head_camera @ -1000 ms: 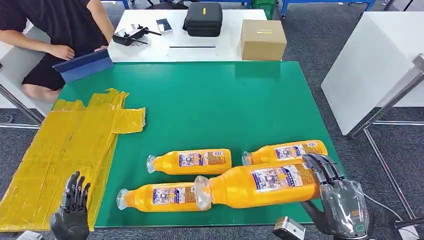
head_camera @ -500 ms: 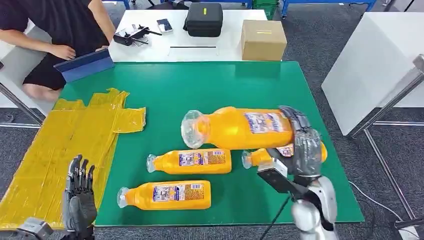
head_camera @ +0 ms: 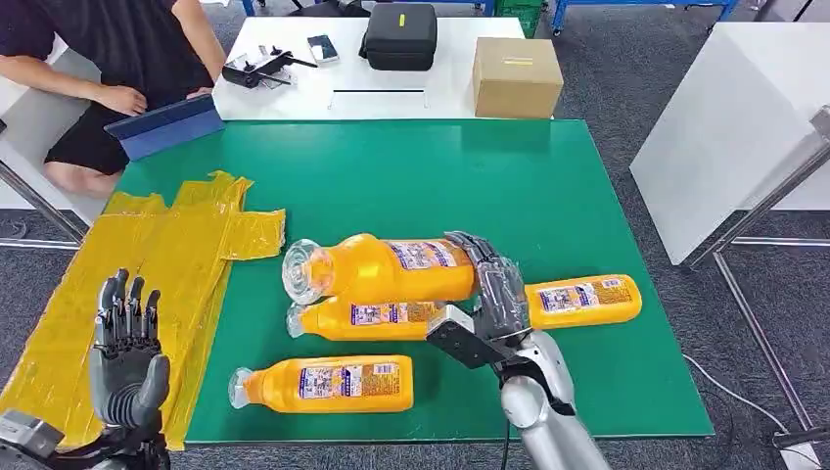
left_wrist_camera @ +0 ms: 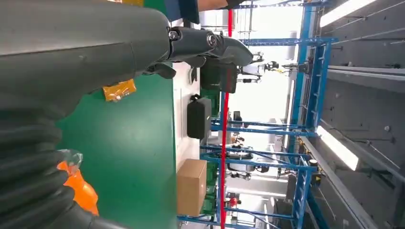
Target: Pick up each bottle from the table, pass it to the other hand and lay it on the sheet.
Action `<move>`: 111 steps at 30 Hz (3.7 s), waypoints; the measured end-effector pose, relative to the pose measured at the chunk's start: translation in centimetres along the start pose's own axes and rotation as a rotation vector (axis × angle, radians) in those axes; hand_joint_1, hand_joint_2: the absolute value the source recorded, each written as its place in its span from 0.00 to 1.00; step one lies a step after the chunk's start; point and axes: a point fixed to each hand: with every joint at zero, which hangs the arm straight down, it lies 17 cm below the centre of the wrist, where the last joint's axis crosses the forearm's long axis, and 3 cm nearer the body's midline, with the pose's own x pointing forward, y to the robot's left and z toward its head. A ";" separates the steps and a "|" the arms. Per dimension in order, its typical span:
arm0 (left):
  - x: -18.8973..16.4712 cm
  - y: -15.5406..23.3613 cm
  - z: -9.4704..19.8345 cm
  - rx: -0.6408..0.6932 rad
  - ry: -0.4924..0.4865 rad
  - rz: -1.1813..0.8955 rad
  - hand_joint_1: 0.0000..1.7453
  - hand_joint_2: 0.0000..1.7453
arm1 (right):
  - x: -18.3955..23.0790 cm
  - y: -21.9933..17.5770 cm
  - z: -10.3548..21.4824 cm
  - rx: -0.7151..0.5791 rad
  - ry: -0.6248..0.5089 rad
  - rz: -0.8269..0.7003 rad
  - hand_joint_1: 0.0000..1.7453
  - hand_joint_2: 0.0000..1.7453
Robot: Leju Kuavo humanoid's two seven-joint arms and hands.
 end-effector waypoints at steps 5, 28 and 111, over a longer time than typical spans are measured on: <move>0.1 -0.2 -0.1 -0.008 -0.004 0.000 0.00 1.00 | -0.1 0.8 0.0 0.019 0.003 -0.002 0.88 1.00; 0.3 -5.5 -3.4 -0.072 0.036 0.281 0.00 1.00 | 12.9 6.3 -8.8 0.031 -0.167 -0.154 0.83 1.00; -1.2 -6.2 -3.7 -0.051 0.097 0.480 1.00 1.00 | 18.2 24.8 -0.8 0.585 -0.196 0.086 0.83 1.00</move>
